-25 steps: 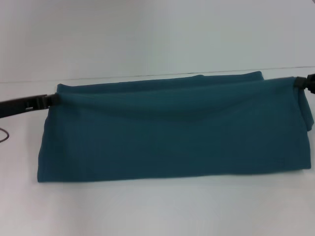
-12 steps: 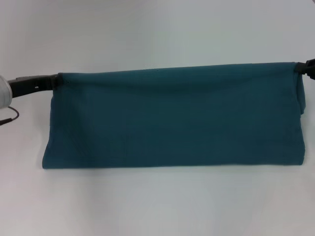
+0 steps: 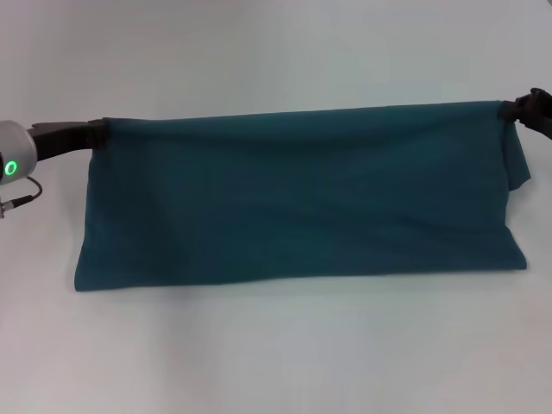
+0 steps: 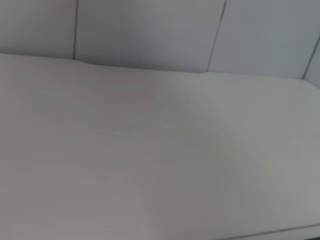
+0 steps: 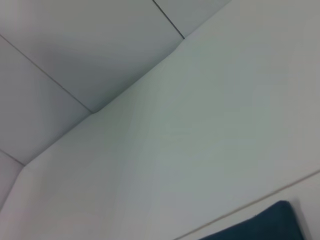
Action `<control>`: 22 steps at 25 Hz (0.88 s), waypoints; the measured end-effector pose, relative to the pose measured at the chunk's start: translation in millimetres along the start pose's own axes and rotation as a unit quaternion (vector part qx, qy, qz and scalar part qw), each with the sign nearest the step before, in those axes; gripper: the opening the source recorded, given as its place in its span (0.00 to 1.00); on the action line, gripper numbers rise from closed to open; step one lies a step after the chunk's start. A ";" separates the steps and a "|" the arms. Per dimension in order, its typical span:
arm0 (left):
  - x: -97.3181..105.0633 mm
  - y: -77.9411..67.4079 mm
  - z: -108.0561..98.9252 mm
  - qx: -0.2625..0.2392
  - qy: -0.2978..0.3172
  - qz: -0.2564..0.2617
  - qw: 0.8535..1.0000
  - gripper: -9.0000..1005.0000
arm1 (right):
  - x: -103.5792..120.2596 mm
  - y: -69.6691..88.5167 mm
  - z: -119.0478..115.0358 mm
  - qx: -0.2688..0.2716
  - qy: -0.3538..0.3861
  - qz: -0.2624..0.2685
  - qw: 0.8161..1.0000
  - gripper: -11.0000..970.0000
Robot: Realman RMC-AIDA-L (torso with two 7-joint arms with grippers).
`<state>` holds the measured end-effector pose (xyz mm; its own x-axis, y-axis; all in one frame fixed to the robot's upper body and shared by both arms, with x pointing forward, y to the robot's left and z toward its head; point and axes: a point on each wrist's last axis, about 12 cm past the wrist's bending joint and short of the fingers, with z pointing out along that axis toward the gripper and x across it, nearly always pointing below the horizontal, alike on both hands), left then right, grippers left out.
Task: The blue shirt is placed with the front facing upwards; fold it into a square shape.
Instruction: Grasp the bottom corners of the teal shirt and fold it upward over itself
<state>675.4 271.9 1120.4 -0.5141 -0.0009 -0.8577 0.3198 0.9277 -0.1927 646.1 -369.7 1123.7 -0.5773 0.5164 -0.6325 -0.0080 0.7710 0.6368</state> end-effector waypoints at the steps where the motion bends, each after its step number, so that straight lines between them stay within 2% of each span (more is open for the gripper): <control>1: 0.4 -0.3 0.7 -0.003 0.000 0.001 1.000 0.05 | -0.2 0.4 1.4 0.003 -0.002 -0.001 1.000 0.08; 7: -0.3 0.3 3.0 -0.019 -0.006 0.003 1.000 0.05 | 1.1 4.6 11.9 0.021 -0.018 -0.008 1.000 0.08; 15: 3.0 -9.0 13.7 -0.037 -0.004 0.020 0.999 0.05 | 2.9 11.4 29.1 0.044 -0.047 -0.018 0.998 0.08; 18: 3.8 -18.4 20.6 -0.061 -0.017 0.056 0.996 0.05 | 2.9 15.9 38.5 0.069 -0.068 -0.036 0.995 0.09; 22: 1.3 -26.3 25.7 -0.087 -0.029 0.070 0.993 0.05 | -0.6 25.8 44.9 0.066 -0.073 -0.049 0.994 0.09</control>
<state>686.8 237.9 1112.1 -0.4265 0.1150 -0.8971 0.2393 0.9709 0.0107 682.9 -333.4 1120.7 -0.4547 0.4769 -0.7522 0.0544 0.8579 0.5110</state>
